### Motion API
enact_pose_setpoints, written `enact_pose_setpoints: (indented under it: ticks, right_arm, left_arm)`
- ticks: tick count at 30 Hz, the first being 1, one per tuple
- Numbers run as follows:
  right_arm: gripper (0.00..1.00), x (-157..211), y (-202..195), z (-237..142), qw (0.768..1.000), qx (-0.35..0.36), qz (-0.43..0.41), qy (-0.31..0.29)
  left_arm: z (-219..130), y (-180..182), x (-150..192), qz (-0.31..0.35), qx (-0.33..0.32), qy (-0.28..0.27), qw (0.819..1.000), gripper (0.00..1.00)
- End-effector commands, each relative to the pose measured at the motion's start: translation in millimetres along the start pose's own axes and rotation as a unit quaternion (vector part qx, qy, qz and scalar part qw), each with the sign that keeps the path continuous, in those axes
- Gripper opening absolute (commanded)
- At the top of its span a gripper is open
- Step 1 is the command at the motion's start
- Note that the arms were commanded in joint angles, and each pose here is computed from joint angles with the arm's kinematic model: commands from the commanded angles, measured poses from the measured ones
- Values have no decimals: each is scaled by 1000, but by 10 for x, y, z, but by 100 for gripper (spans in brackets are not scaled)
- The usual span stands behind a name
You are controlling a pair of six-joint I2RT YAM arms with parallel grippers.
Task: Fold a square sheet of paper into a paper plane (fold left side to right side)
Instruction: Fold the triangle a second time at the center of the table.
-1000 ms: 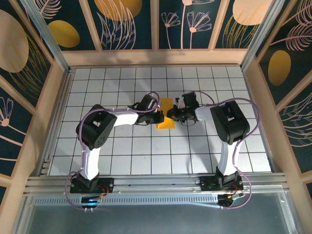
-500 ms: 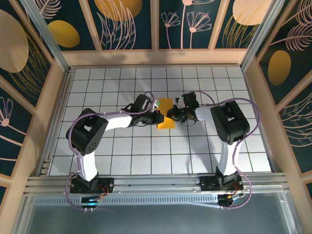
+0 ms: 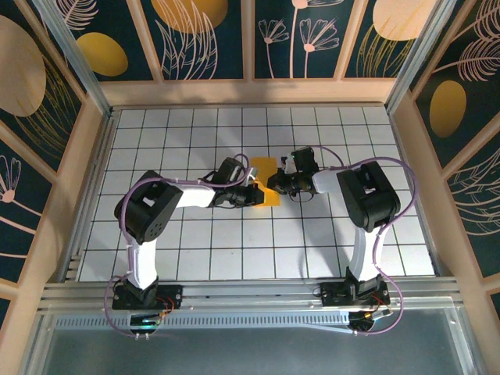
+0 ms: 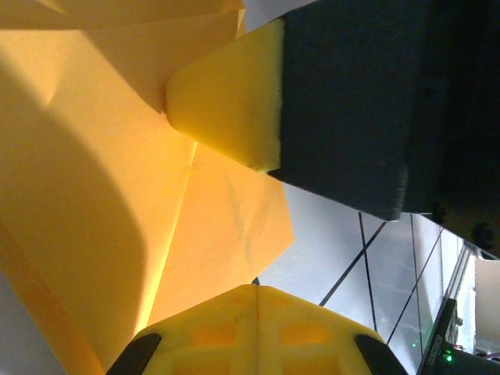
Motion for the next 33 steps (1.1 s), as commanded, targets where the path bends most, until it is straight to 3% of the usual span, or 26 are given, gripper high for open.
enact_pose_setpoints:
  ticks: [1, 33]
  right_arm:
    - [0, 212, -286, 86, 997, 70, 31, 33]
    - [0, 234, -334, 94, 996, 81, 30, 36]
  left_arm:
    - [54, -32, -56, 1, 8, -5, 1000, 0]
    - [6, -53, -141, 2, 0, -41, 999, 0]
Point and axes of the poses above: each hand's point on the last joint's axis, 136 mm out from that joint toward the fingers, its own z axis out along the fingers, its own y axis along the line the jaws close on, x = y × z, the point moved 6 cm from there along -z, back along the fingers, and after that the axes turned 3 degrees about z, right-handed, at the moved point
